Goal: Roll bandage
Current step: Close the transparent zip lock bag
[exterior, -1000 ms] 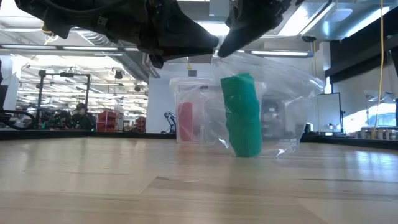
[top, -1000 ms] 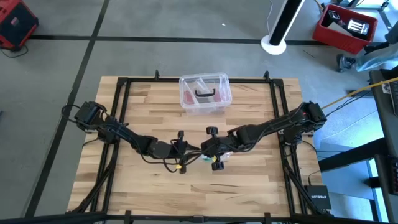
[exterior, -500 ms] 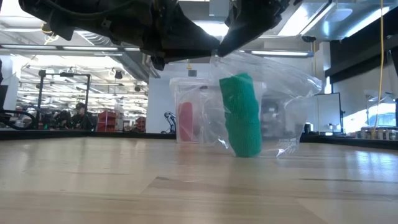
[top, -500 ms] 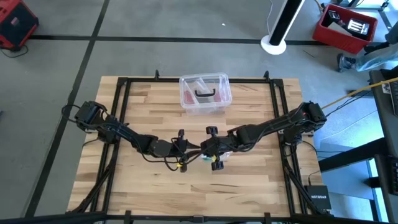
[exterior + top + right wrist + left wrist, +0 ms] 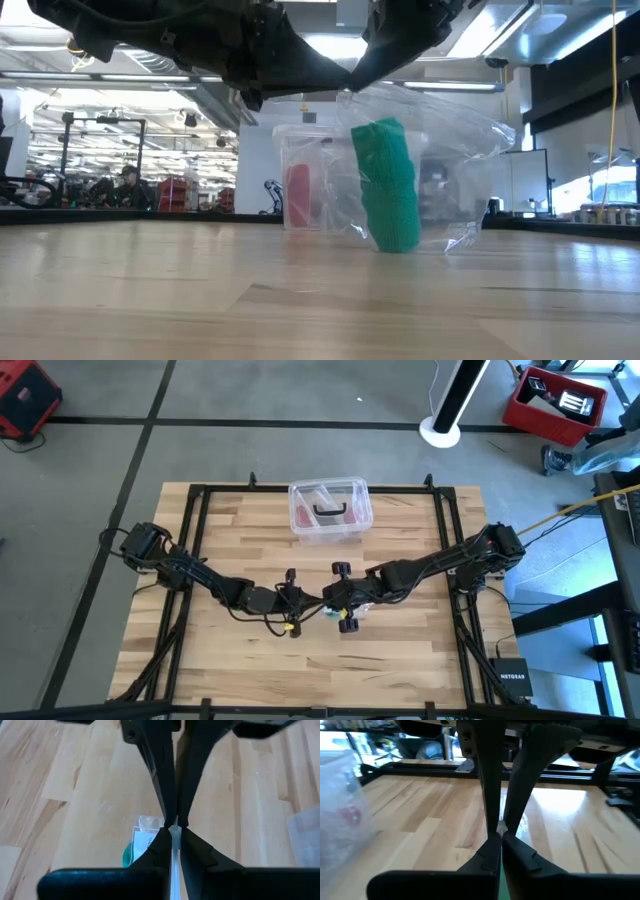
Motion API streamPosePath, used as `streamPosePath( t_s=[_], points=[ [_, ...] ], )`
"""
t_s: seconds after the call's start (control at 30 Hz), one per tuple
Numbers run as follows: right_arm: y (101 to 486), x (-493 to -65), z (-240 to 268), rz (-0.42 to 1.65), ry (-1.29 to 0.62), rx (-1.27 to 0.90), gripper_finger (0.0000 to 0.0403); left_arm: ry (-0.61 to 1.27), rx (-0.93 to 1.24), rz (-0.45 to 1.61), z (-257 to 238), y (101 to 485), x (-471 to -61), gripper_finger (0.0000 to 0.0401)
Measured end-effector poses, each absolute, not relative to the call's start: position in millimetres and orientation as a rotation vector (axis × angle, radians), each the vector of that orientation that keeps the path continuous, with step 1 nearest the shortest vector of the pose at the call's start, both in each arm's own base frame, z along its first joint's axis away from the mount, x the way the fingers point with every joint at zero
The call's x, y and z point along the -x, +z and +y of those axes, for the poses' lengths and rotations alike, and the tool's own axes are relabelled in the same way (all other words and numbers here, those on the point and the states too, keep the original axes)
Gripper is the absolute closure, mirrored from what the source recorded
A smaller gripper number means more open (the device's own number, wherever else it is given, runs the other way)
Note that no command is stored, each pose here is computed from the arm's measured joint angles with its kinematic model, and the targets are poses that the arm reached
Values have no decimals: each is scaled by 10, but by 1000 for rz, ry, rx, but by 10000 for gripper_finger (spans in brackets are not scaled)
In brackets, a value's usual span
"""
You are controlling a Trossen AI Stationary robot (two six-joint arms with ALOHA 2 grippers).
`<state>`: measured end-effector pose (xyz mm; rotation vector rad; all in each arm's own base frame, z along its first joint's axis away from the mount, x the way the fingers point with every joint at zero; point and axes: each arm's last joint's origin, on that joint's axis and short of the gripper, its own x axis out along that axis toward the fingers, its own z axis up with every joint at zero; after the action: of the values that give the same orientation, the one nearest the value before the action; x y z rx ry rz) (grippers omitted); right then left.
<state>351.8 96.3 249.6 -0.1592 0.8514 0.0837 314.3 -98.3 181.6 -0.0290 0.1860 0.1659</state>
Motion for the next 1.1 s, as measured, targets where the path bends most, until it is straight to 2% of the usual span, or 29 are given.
streamPosePath(
  t_s=[0.17,0.4,0.53,0.6,0.8,0.9,1.1],
  points=[
    [2448,-3553,966,852,29,93,378,273,-44,197,-999,1868,-3181,400],
    [2387,-3579,948,842,-168,48,378,511,-159,247,-1013,1953,-3228,401],
    [2301,-3492,998,945,-156,22,378,694,-187,237,-997,1999,-3194,401],
    [2289,-3444,1051,977,-153,23,378,721,-218,248,-993,1998,-3181,401],
    [2275,-3362,1131,1007,-180,102,378,577,-196,241,-1048,2089,-3156,401],
    [2281,-3344,1164,1009,-153,142,378,459,-97,245,-1054,2066,-3177,398],
    [2458,-3274,1158,953,-136,206,378,242,119,282,-999,2022,-3238,347]
  ],
)
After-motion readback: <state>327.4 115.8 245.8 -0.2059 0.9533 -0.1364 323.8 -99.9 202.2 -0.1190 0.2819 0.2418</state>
